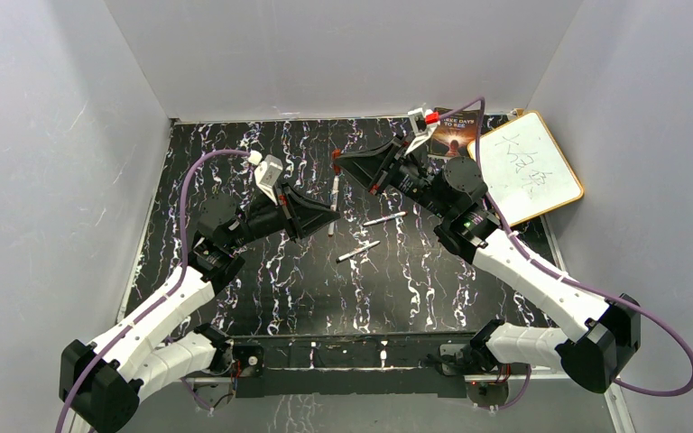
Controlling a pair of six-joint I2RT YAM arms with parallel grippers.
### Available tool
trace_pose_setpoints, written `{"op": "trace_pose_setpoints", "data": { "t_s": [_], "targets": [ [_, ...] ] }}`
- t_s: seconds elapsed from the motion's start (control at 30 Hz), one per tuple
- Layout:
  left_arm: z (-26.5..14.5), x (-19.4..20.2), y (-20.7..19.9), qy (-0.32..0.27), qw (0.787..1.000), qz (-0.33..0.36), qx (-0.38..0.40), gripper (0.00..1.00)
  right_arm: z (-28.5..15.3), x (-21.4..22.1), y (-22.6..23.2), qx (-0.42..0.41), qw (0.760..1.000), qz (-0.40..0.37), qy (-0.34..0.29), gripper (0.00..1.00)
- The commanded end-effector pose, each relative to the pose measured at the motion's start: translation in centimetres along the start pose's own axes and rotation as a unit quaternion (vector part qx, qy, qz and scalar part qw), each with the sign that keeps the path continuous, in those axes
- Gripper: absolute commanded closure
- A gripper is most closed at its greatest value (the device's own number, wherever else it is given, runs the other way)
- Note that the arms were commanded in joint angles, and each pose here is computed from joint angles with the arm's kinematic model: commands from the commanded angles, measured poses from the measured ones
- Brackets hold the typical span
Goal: Insert the pens into the pen caps
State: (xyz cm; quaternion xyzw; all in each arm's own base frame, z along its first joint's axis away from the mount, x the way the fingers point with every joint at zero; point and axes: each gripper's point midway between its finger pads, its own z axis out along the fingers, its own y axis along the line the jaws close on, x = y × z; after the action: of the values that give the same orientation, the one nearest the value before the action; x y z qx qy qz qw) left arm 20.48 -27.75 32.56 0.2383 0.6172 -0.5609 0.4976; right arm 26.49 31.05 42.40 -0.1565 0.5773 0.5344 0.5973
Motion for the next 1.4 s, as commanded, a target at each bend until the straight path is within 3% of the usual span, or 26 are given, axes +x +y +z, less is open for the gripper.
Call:
{"op": "trace_pose_setpoints", "data": {
  "t_s": [0.0, 1.37],
  "targets": [
    [0.1, -2.0, -1.7, -0.022, 0.999, 0.024, 0.025, 1.00, -0.1, -4.1, 3.1, -0.044, 0.997, -0.022, -0.053, 1.00],
    [0.1, -3.3, -2.3, -0.036, 0.999, 0.031, 0.027, 1.00, -0.7, -2.8, 2.4, -0.037, 0.998, -0.019, -0.043, 1.00]
  ]
}}
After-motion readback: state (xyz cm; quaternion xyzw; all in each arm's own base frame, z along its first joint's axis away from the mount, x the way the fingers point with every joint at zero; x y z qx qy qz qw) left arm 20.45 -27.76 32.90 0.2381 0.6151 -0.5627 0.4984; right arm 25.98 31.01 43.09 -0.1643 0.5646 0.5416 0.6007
